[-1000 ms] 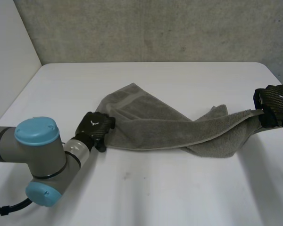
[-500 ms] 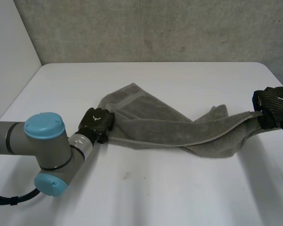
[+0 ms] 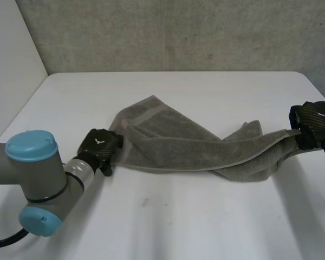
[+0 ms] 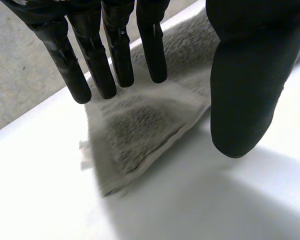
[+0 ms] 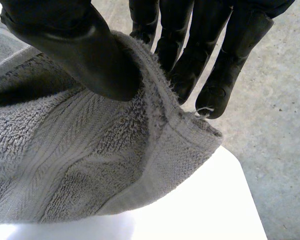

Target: Fold the towel.

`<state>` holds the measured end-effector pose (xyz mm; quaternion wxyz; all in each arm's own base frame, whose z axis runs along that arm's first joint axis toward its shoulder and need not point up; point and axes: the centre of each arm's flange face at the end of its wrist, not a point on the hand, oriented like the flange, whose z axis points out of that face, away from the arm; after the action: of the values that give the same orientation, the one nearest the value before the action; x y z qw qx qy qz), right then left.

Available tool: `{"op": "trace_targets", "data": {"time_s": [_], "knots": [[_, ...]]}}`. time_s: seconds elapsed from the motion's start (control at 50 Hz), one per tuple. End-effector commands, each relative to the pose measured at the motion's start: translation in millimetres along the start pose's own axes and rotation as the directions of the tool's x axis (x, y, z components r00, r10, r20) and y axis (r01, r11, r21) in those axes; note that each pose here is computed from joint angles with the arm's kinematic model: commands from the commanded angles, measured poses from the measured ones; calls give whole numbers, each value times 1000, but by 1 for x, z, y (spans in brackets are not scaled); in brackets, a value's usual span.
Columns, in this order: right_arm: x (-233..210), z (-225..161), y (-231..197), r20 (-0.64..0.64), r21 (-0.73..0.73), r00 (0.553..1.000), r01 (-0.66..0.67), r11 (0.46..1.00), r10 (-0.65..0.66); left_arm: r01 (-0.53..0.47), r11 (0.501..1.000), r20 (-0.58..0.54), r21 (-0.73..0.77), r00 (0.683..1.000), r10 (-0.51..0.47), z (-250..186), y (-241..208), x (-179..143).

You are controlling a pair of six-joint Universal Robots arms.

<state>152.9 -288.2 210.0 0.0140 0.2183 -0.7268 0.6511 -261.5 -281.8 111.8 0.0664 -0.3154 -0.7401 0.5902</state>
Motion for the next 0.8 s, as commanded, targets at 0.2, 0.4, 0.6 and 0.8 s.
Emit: {"op": "trace_targets", "data": {"time_s": [0.2,0.4,0.6,0.8], "knots": [[-1,0,2,2,-5,1000,0,1000,0,-31,999,30,-8,999,32,14,6,-14],[-1,1,3,3,-9,1000,0,1000,0,-33,999,28,-8,999,34,24,10,-13],[-2,3,6,9,-18,1000,19,1000,-19,-27,999,41,21,999,26,38,6,-17],[-2,2,7,10,-22,1000,18,1000,-18,-28,997,61,74,998,23,43,-1,-20]]}}
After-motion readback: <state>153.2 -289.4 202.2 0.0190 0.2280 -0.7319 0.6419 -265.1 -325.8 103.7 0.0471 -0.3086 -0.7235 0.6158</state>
